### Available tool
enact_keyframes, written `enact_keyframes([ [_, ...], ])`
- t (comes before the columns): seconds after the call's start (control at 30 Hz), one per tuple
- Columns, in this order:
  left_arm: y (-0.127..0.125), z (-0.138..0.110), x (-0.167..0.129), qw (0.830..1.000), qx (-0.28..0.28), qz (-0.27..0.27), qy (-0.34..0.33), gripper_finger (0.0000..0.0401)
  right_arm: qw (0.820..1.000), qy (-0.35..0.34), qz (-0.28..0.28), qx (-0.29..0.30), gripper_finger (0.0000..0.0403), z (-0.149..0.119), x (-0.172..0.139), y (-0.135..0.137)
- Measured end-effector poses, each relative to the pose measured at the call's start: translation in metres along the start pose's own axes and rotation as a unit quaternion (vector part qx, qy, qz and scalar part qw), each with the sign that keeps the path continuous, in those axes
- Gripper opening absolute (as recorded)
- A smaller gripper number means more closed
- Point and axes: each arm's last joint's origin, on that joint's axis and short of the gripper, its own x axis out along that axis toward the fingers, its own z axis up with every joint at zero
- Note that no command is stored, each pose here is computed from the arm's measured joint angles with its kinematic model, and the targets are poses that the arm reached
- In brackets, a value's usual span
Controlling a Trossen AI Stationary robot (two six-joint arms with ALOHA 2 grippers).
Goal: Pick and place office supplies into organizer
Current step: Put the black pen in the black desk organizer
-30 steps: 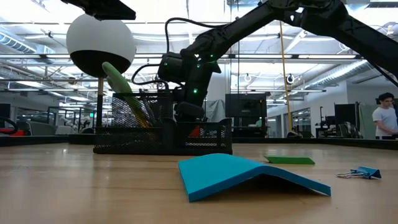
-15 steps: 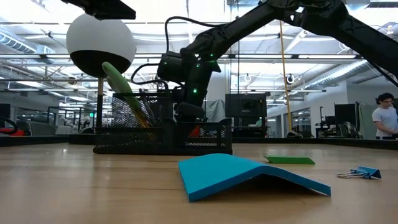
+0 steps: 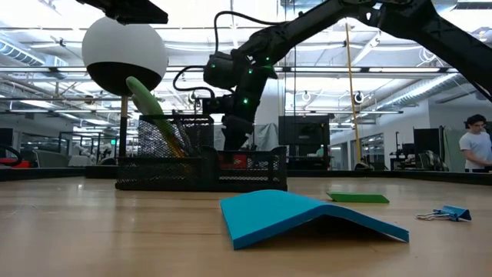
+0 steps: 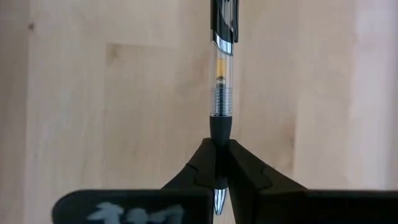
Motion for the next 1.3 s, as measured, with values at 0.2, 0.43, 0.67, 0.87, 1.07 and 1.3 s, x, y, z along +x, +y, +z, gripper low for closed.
enact_keyframes([
  [0.2,0.0,0.0,0.0,1.0,0.003,0.002,0.0,0.0131,0.999,-0.019,-0.005,0.031,0.0008,0.001,-0.011,-0.008],
  [0.43,0.0,0.0,0.0,1.0,0.008,0.008,0.002,0.0131,0.992,-0.1,0.019,0.069,0.0008,0.01,-0.043,-0.02],
  [0.67,0.003,0.0,-0.004,0.999,0.014,0.03,0.004,0.0131,0.98,-0.165,0.06,0.092,0.0008,0.016,-0.065,-0.027],
  [0.87,0.007,0.0,-0.014,0.999,0.009,0.037,0.002,0.0131,0.975,-0.183,0.086,0.095,0.0008,0.02,-0.064,-0.023],
  [1.07,0.013,-0.001,-0.027,0.999,-0.003,0.042,-0.003,0.0131,0.965,-0.228,0.078,0.1,0.0008,0.025,-0.065,-0.021],
  [1.3,0.015,-0.002,-0.033,0.999,-0.007,0.043,-0.003,0.0131,0.932,-0.335,0.061,0.12,0.0008,0.008,-0.073,-0.006],
])
